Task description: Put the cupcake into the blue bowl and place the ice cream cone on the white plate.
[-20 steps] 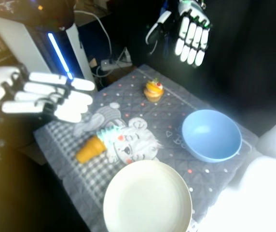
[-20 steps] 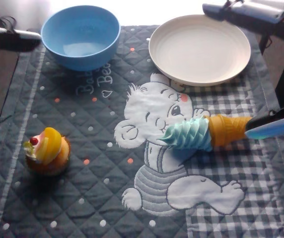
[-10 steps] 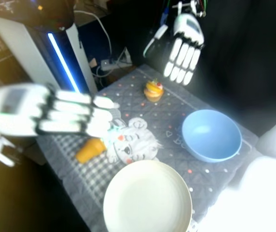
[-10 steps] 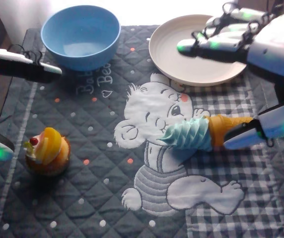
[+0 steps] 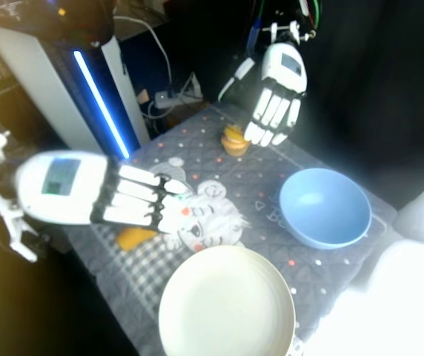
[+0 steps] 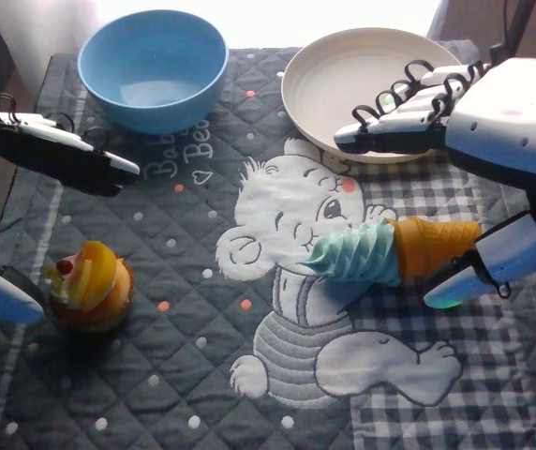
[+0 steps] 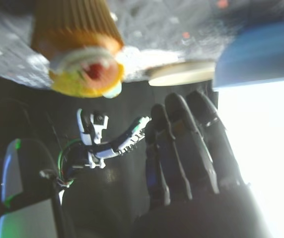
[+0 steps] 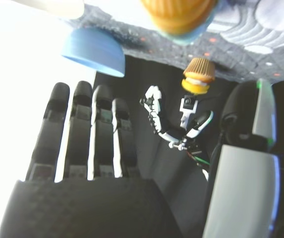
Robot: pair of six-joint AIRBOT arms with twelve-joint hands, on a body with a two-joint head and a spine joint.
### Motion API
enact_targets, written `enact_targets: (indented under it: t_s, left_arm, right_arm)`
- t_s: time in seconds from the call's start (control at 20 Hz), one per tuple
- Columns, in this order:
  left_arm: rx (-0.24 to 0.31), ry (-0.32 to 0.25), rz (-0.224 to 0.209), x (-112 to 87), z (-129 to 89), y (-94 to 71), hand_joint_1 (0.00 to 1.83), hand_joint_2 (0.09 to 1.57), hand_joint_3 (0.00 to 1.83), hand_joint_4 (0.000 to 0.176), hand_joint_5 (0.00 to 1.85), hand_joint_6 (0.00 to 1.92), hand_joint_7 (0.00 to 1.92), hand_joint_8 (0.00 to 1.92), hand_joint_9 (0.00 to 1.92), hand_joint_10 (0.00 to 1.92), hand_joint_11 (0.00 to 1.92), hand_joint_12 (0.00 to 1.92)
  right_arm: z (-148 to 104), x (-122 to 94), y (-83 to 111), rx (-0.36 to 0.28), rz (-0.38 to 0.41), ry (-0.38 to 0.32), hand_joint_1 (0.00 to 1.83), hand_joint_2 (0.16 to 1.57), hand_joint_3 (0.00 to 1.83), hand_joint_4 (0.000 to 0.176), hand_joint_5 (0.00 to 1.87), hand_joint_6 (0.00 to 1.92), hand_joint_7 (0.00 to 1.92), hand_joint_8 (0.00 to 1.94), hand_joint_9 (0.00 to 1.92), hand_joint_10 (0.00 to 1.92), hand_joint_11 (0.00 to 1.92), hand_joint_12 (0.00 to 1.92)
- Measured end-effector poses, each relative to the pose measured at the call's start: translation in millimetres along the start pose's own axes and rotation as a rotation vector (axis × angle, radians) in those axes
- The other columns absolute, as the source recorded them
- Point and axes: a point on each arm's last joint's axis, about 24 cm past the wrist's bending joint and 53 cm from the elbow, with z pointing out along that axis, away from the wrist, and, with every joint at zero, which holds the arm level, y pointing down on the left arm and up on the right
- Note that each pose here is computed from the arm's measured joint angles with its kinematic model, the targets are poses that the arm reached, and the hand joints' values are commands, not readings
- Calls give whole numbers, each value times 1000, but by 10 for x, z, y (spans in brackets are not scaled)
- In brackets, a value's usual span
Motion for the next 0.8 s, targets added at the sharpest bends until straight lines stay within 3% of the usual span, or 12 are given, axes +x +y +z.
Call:
enact_targets:
  t_s: [0.25,0.4,0.8]
  left_arm:
    - [-8,32,-4,88,16,20,903,748,0,0,506,0,577,0,596,1,250,875]
    - [-18,60,16,161,19,41,904,732,0,0,503,0,584,3,627,11,274,876]
    - [-33,143,38,410,118,64,877,712,0,0,486,0,558,0,587,1,199,957]
  right_arm:
    - [64,121,-12,7,18,29,876,691,0,0,359,8,482,16,482,20,325,323]
    - [104,183,-47,17,28,45,842,656,0,0,367,1,517,2,499,2,337,202]
    - [148,368,-170,48,53,91,809,657,0,0,377,3,499,0,487,0,371,186]
